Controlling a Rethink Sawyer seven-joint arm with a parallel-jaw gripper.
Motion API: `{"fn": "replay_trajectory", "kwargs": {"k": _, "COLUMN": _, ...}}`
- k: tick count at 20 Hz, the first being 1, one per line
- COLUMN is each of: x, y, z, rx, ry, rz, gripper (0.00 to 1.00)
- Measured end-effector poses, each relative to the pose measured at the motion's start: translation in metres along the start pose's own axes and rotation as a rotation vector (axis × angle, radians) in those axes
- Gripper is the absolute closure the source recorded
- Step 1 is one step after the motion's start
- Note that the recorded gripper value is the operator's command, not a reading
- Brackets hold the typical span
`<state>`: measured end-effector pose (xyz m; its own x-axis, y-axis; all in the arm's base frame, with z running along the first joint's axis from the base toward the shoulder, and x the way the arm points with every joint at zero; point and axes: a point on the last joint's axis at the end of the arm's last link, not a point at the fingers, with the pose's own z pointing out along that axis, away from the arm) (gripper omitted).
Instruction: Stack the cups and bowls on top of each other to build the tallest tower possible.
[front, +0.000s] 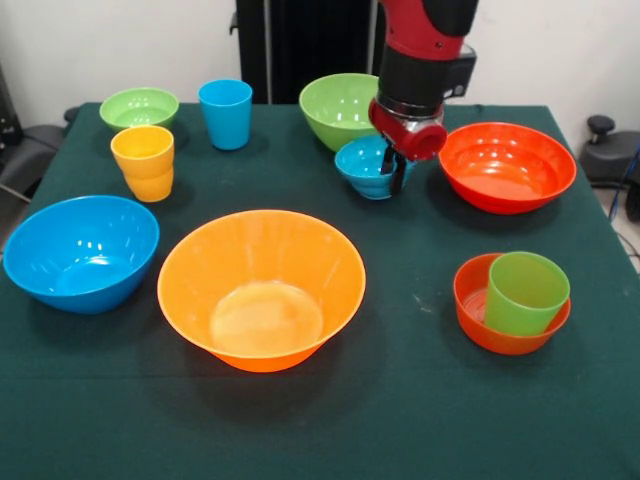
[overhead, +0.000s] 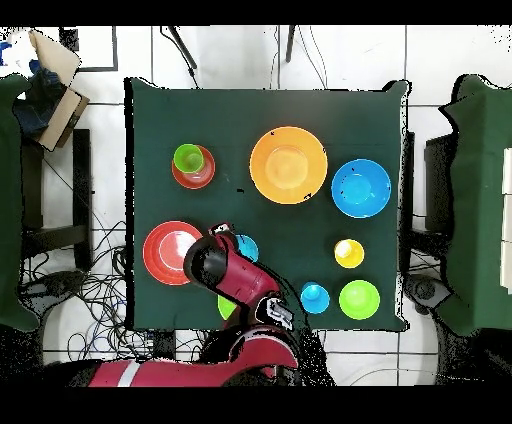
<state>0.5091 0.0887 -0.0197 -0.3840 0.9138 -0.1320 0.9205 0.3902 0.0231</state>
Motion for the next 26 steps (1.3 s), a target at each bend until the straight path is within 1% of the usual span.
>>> {"fn": "replay_trajectory", "kwargs": {"k": 4, "x": -0.001, "y": 0.003, "z": -0.029, "rx": 0.006, "ry": 0.001, "rz": -0.014, "gripper": 1.0}}
{"fn": "replay_trajectory", "kwargs": {"k": 7, "x": 0.002, "y": 0.01, "z": -0.066, "rx": 0.013, "ry": 0.02, "rz": -0.038, "gripper": 1.0}}
{"fn": "replay_trajectory", "kwargs": {"k": 8, "x": 0.003, "y": 0.013, "z": -0.076, "rx": 0.013, "ry": 0.028, "rz": -0.043, "gripper": 1.0}}
{"fn": "replay_trajectory", "kwargs": {"k": 9, "x": 0.003, "y": 0.02, "z": -0.093, "rx": 0.012, "ry": 0.046, "rz": -0.051, "gripper": 1.0}}
{"fn": "replay_trajectory", "kwargs": {"k": 11, "x": 0.001, "y": 0.027, "z": -0.108, "rx": 0.01, "ry": 0.06, "rz": -0.058, "gripper": 1.0}}
{"fn": "replay_trajectory", "kwargs": {"k": 12, "x": -0.002, "y": 0.036, "z": -0.122, "rx": 0.007, "ry": 0.073, "rz": -0.063, "gripper": 1.0}}
{"fn": "replay_trajectory", "kwargs": {"k": 13, "x": -0.004, "y": 0.04, "z": -0.128, "rx": 0.006, "ry": 0.079, "rz": -0.065, "gripper": 1.0}}
{"fn": "replay_trajectory", "kwargs": {"k": 15, "x": -0.01, "y": 0.055, "z": -0.146, "rx": -0.001, "ry": 0.092, "rz": -0.07, "gripper": 1.0}}
{"fn": "replay_trajectory", "kwargs": {"k": 17, "x": -0.022, "y": 0.071, "z": -0.161, "rx": -0.008, "ry": 0.094, "rz": -0.073, "gripper": 1.0}}
{"fn": "replay_trajectory", "kwargs": {"k": 20, "x": -0.039, "y": 0.094, "z": -0.173, "rx": -0.018, "ry": 0.077, "rz": -0.08, "gripper": 1.0}}
{"fn": "replay_trajectory", "kwargs": {"k": 21, "x": -0.048, "y": 0.104, "z": -0.176, "rx": -0.023, "ry": 0.062, "rz": -0.083, "gripper": 1.0}}
{"fn": "replay_trajectory", "kwargs": {"k": 22, "x": -0.061, "y": 0.12, "z": -0.178, "rx": -0.032, "ry": 0.038, "rz": -0.085, "gripper": 1.0}}
{"fn": "replay_trajectory", "kwargs": {"k": 25, "x": -0.088, "y": 0.152, "z": -0.174, "rx": -0.056, "ry": -0.021, "rz": -0.078, "gripper": 1.0}}
{"fn": "replay_trajectory", "kwargs": {"k": 26, "x": -0.094, "y": 0.16, "z": -0.172, "rx": -0.061, "ry": -0.035, "rz": -0.075, "gripper": 1.0}}
